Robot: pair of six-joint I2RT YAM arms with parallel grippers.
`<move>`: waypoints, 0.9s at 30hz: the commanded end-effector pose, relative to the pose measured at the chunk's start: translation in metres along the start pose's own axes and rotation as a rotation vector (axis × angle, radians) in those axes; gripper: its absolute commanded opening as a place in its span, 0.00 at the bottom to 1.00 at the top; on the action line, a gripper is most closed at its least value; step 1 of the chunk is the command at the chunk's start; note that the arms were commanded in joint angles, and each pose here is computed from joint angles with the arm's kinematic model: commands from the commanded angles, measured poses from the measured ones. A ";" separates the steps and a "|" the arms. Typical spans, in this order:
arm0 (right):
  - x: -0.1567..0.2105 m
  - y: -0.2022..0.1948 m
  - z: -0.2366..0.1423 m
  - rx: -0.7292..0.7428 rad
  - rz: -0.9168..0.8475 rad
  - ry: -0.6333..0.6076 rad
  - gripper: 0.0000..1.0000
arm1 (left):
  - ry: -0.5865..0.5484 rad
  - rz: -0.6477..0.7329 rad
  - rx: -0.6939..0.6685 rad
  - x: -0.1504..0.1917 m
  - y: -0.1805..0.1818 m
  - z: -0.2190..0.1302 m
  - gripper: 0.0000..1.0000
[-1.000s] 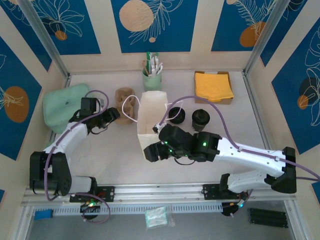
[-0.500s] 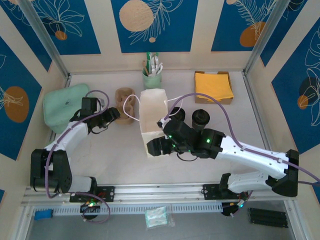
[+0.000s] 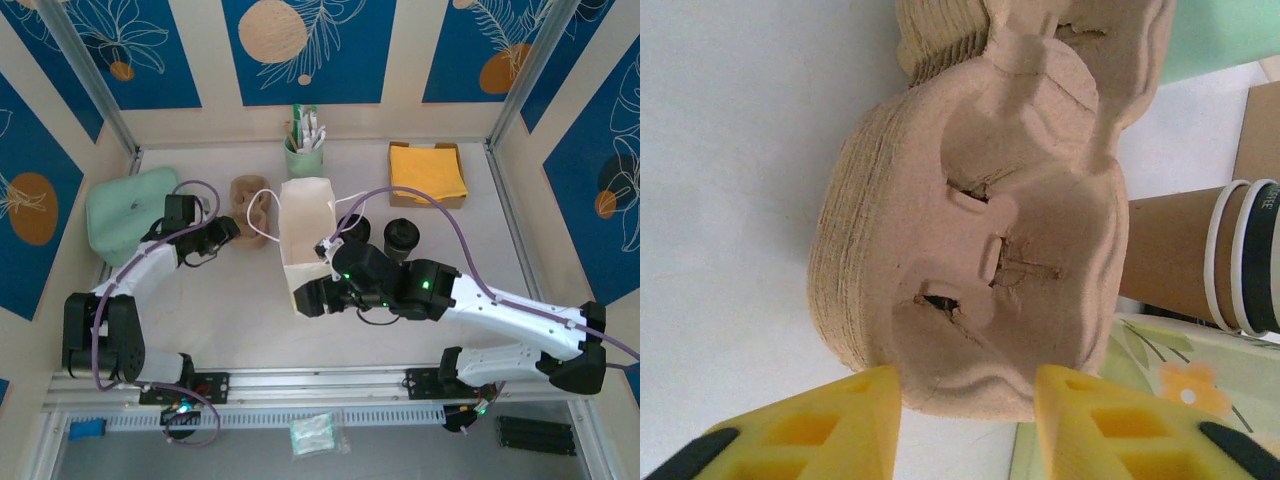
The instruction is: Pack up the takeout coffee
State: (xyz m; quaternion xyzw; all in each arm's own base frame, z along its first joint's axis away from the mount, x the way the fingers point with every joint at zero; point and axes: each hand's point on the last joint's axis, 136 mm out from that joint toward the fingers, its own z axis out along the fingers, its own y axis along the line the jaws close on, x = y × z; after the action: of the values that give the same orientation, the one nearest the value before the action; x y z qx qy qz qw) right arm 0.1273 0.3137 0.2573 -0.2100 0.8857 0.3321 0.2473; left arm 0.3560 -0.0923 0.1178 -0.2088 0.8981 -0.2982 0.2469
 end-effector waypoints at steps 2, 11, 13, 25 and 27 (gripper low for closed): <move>-0.008 0.015 -0.014 -0.047 -0.027 -0.020 0.74 | 0.000 0.011 0.021 -0.004 -0.003 -0.002 0.33; -0.009 0.019 -0.015 -0.052 -0.032 -0.023 0.73 | -0.013 0.033 0.043 -0.011 -0.014 -0.008 0.26; -0.009 0.019 -0.016 -0.051 -0.030 -0.025 0.74 | -0.023 0.062 0.036 -0.014 -0.017 -0.012 0.28; -0.008 0.016 -0.014 -0.039 -0.025 -0.016 0.74 | -0.014 0.282 -0.132 -0.041 -0.027 -0.014 0.48; -0.007 0.014 -0.013 -0.033 -0.020 -0.012 0.74 | 0.002 0.334 -0.156 -0.037 -0.030 -0.011 0.49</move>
State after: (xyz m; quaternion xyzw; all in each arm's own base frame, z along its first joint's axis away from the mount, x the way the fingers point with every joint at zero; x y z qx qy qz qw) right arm 0.1223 0.3163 0.2662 -0.2197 0.8805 0.3380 0.2493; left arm 0.3931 -0.0899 0.1665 -0.1158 0.9200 -0.2312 0.2944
